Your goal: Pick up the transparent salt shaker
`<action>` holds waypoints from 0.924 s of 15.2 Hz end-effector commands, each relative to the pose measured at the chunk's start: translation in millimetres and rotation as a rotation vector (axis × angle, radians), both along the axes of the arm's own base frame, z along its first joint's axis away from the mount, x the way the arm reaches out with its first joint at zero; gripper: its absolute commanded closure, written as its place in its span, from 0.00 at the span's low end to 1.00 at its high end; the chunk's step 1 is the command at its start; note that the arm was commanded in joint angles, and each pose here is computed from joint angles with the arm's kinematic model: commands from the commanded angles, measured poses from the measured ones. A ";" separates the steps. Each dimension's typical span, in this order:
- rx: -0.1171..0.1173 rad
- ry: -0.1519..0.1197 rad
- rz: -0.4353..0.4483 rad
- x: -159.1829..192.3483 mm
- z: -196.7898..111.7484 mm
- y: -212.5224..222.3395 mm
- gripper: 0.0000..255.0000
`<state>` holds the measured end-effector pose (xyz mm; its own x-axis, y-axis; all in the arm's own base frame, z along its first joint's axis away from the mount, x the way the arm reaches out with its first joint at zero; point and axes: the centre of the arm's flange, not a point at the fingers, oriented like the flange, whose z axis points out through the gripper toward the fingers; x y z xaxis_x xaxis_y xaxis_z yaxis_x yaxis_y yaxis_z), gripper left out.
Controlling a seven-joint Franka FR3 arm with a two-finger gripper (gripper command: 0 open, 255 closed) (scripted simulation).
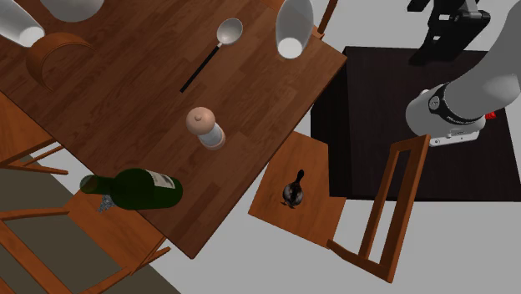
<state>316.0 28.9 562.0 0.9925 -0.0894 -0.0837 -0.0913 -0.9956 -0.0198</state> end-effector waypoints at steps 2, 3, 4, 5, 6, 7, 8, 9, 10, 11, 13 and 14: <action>0.005 0.000 0.005 11.8 -6.0 -0.2 0.00; 0.010 0.000 0.010 23.6 -12.0 -0.3 0.00; 0.016 0.000 0.014 35.4 -18.0 -0.4 0.00; 0.021 0.000 0.019 47.2 -24.0 -0.3 0.00; 0.026 0.000 0.024 59.0 -30.0 -0.2 0.00; 0.031 0.000 0.029 70.8 -35.9 0.1 0.00; 0.037 0.000 0.034 82.6 -41.9 0.4 0.00; 0.042 0.000 0.038 94.3 -47.9 0.8 0.00; 0.047 0.000 0.043 106.1 -53.9 1.3 0.00; 0.052 0.001 0.048 117.9 -59.9 1.8 0.00; 0.063 0.001 0.058 141.5 -71.9 3.3 0.00; 0.068 0.001 0.062 153.2 -77.8 4.1 0.00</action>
<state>456.7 29.0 490.4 0.9958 -0.0271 -0.0879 -0.0343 -0.9960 -0.0819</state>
